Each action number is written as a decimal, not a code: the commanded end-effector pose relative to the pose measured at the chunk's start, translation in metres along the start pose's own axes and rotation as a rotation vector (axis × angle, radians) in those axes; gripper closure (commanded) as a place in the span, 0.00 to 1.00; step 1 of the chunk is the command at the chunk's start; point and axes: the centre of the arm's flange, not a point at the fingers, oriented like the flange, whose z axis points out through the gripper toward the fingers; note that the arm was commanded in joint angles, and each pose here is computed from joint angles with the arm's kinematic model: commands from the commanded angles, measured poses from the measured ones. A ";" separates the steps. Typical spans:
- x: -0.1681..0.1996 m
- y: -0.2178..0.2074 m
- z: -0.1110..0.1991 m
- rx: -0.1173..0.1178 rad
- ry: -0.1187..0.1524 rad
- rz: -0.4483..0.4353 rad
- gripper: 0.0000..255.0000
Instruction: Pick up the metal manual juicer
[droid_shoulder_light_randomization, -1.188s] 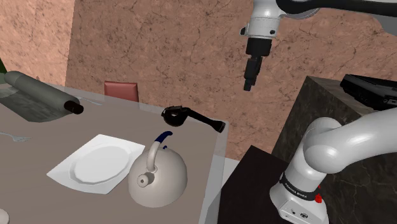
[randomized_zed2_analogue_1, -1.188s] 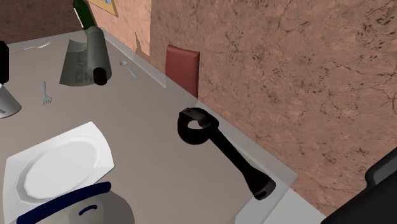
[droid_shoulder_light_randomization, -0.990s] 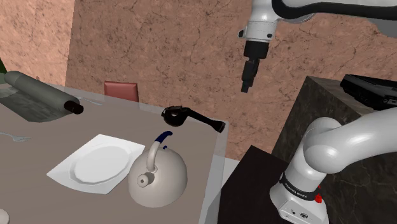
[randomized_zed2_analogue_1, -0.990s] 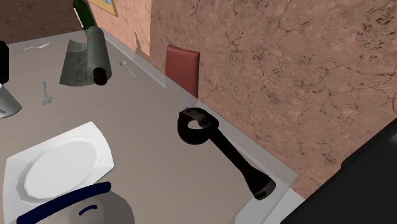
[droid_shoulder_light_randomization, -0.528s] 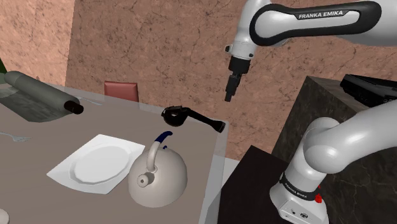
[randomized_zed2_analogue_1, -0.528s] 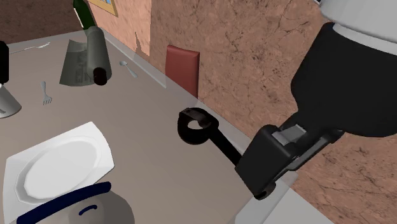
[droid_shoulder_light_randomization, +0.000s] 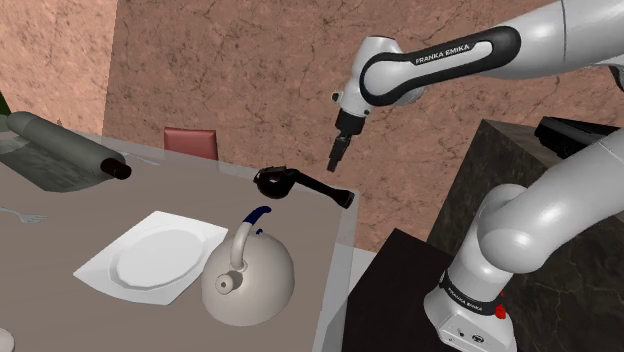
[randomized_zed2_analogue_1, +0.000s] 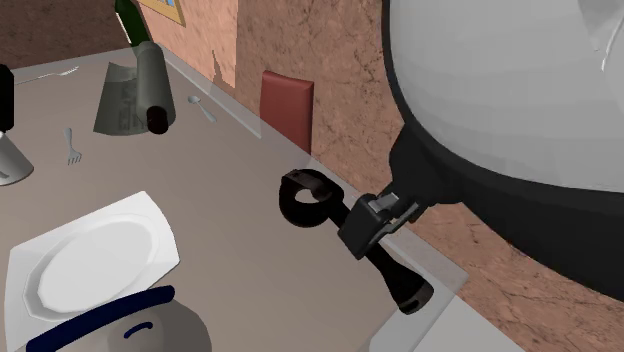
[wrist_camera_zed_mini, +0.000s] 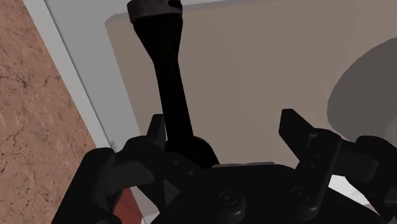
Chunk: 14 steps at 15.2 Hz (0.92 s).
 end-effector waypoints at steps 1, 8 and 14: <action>0.015 0.011 0.018 -0.001 0.031 -0.022 0.00; 0.060 0.037 0.070 0.004 0.113 -0.087 0.00; 0.055 0.040 0.101 0.004 0.113 -0.087 0.00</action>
